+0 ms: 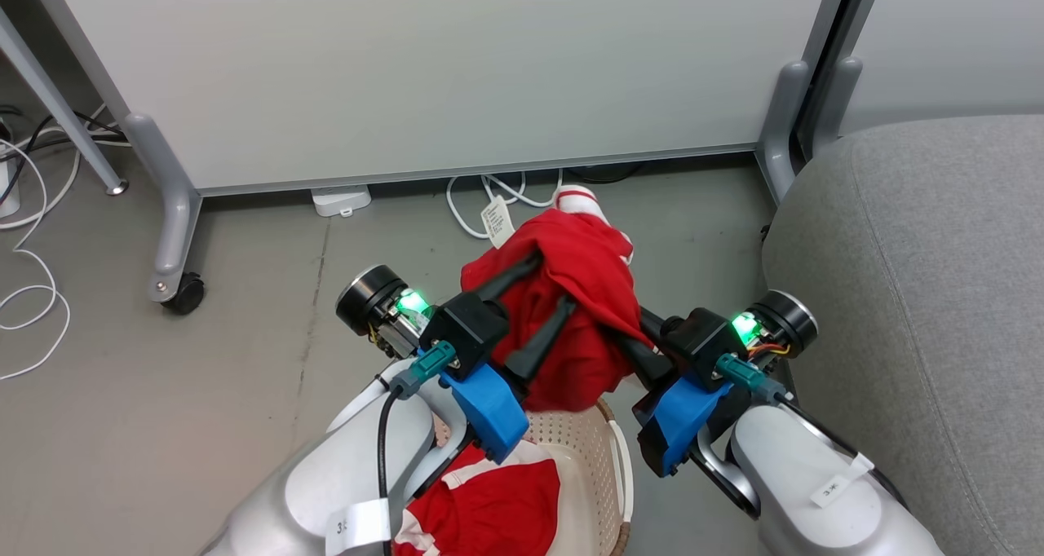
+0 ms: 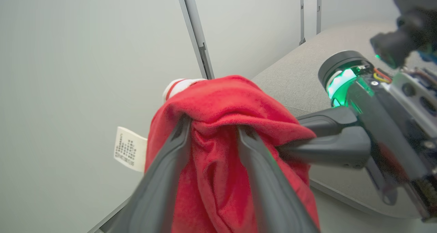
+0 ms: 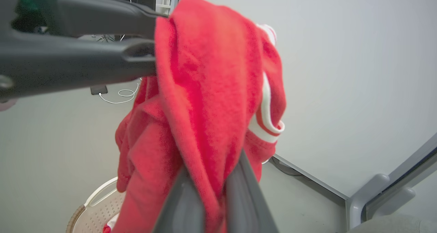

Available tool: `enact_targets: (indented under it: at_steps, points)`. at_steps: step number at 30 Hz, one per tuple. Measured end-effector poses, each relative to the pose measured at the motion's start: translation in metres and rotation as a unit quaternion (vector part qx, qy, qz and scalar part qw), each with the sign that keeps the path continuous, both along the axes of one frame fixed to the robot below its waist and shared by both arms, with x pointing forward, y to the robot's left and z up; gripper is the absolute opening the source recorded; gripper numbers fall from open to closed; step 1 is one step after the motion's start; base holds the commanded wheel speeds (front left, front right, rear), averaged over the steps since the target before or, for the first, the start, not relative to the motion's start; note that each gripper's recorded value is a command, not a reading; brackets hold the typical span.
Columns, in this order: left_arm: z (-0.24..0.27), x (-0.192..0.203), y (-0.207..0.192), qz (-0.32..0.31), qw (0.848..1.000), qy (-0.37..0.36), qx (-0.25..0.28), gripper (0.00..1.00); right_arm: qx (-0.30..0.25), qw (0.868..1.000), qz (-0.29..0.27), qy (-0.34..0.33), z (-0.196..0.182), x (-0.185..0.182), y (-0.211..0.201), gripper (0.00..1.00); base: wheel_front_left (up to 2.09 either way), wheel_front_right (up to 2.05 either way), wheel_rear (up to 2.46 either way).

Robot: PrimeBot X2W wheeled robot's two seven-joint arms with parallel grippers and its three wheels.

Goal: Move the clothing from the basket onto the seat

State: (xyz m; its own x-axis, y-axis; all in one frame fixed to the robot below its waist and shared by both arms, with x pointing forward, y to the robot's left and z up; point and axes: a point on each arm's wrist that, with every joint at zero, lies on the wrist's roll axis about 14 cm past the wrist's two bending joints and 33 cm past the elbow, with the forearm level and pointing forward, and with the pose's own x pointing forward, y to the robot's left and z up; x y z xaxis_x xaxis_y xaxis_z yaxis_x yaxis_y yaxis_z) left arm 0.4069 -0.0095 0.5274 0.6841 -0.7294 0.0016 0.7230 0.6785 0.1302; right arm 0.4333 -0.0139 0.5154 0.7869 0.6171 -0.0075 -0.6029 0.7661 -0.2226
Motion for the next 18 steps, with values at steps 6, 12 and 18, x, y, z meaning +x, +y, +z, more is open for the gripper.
enact_targets:
  at_steps: [6, 12, 18]
  points:
    - [-0.001, 0.001, 0.000, 0.001, 1.000, 0.001, 0.000, 1.00, 0.019, 1.000, -0.017, -0.004, 0.007, 0.004, -0.007, 0.00, 0.00, 0.00, 0.00]
    - [-0.003, 0.002, -0.001, -0.001, 1.000, 0.003, 0.000, 1.00, 0.038, 0.998, -0.044, -0.003, 0.010, 0.008, -0.021, 0.00, 0.00, 0.00, 0.00]
    - [-0.009, 0.002, -0.012, -0.017, 1.000, 0.009, -0.003, 1.00, 0.059, 0.994, -0.093, -0.008, 0.014, 0.014, -0.052, 0.00, 0.00, 0.00, 0.00]
